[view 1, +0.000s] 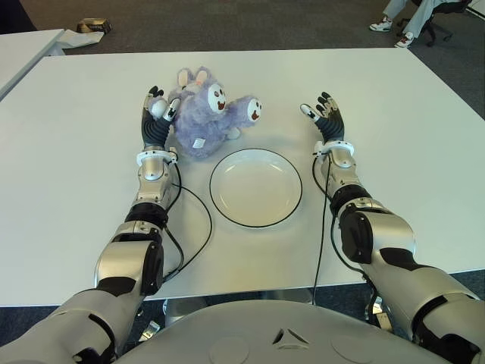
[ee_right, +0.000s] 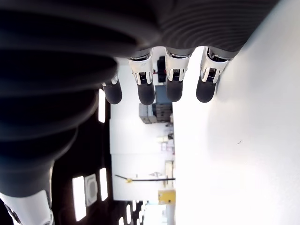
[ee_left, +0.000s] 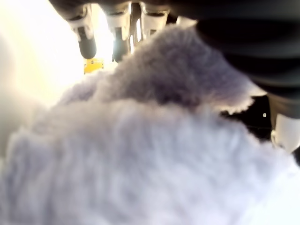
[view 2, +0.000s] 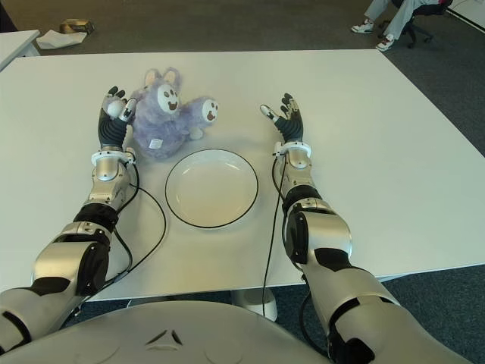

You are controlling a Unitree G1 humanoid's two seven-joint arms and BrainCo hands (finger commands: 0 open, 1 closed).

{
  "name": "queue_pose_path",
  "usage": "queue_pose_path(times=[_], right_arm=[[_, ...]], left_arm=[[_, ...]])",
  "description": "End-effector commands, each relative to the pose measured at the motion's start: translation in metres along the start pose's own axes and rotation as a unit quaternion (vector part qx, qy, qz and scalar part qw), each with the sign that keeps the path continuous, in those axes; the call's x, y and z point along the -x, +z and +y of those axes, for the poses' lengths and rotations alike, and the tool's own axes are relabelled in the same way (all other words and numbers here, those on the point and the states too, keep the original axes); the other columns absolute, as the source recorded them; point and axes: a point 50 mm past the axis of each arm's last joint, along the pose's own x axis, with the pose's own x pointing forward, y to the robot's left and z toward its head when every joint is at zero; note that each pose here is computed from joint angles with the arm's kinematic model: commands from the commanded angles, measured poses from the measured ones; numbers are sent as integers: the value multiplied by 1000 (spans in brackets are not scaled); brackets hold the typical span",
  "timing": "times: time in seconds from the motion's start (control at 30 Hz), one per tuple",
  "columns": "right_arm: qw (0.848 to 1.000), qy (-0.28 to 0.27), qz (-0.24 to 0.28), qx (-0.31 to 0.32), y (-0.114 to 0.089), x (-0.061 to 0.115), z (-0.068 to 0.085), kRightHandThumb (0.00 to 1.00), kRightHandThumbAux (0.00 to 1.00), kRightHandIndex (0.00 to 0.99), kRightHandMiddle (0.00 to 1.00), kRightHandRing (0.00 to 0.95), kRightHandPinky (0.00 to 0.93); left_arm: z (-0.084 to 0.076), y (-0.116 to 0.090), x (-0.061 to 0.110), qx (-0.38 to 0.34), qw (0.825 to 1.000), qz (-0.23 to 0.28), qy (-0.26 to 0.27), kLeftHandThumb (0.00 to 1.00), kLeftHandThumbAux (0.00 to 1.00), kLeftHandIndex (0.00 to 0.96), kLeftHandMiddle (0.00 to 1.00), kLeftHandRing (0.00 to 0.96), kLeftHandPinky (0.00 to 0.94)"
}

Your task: Put the doll into the plate.

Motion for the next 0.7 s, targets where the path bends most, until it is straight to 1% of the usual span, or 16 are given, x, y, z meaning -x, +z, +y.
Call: queue_pose_path(times=[0.03, 0.4, 0.7], right_arm=[[995, -6, 96, -8, -48, 24, -3, 62, 688, 14, 34, 27, 25], [995, -5, 96, -9, -48, 24, -3, 60, 687, 12, 33, 26, 24], [995, -3, 97, -1, -47, 23, -1, 57, 691, 11, 32, 25, 20]], left_arm=[[4, -53, 44, -19, 994, 106, 5, 0, 495, 0, 111, 92, 46], [3, -53, 44, -15, 994, 108, 7, 0, 502, 0, 121, 102, 57], [4, -53, 42, -18, 994, 110, 6, 0, 498, 0, 104, 83, 37]])
